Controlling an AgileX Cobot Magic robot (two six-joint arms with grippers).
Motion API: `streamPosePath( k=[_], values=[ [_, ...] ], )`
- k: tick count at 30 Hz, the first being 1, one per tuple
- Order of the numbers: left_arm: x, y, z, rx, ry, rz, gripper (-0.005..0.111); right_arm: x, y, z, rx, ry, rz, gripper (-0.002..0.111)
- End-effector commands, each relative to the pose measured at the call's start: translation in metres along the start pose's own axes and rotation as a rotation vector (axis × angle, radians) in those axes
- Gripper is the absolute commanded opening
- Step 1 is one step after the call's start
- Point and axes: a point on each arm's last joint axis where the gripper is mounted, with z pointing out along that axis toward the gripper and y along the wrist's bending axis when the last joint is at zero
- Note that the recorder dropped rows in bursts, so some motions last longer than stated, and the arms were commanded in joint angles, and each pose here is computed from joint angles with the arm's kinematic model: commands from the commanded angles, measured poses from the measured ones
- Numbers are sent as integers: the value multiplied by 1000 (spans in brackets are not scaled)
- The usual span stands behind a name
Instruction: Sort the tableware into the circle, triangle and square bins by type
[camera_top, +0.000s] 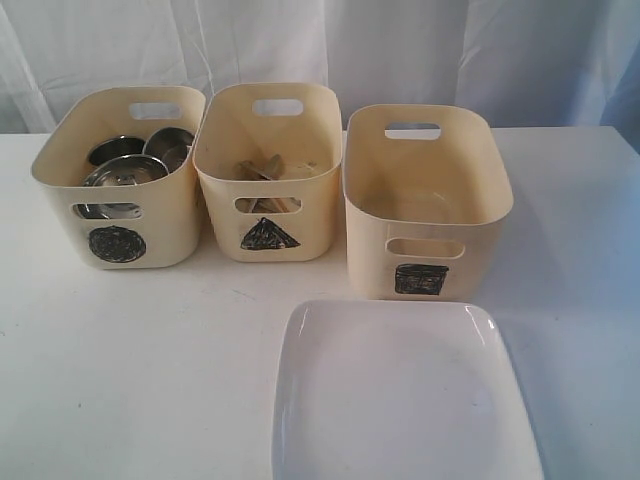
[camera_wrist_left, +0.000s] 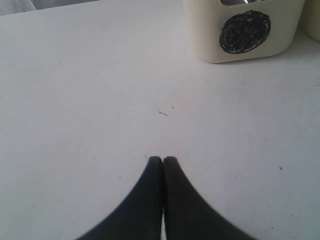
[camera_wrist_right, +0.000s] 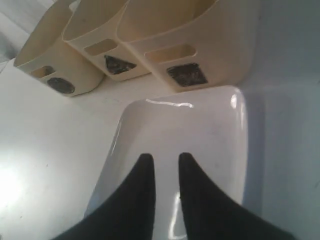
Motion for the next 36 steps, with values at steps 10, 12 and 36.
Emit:
streamPosePath(
  k=[10, 12, 36],
  values=[
    [1, -1, 0, 6, -2, -5, 0, -96, 20, -57, -58, -547, -570, 18],
    [1, -1, 0, 6, -2, -5, 0, -106, 21, -65, -53, -603, -599, 18],
    [1, -1, 0, 6, -2, -5, 0, -91, 33, -107, 236, -722, -542, 15]
  ],
)
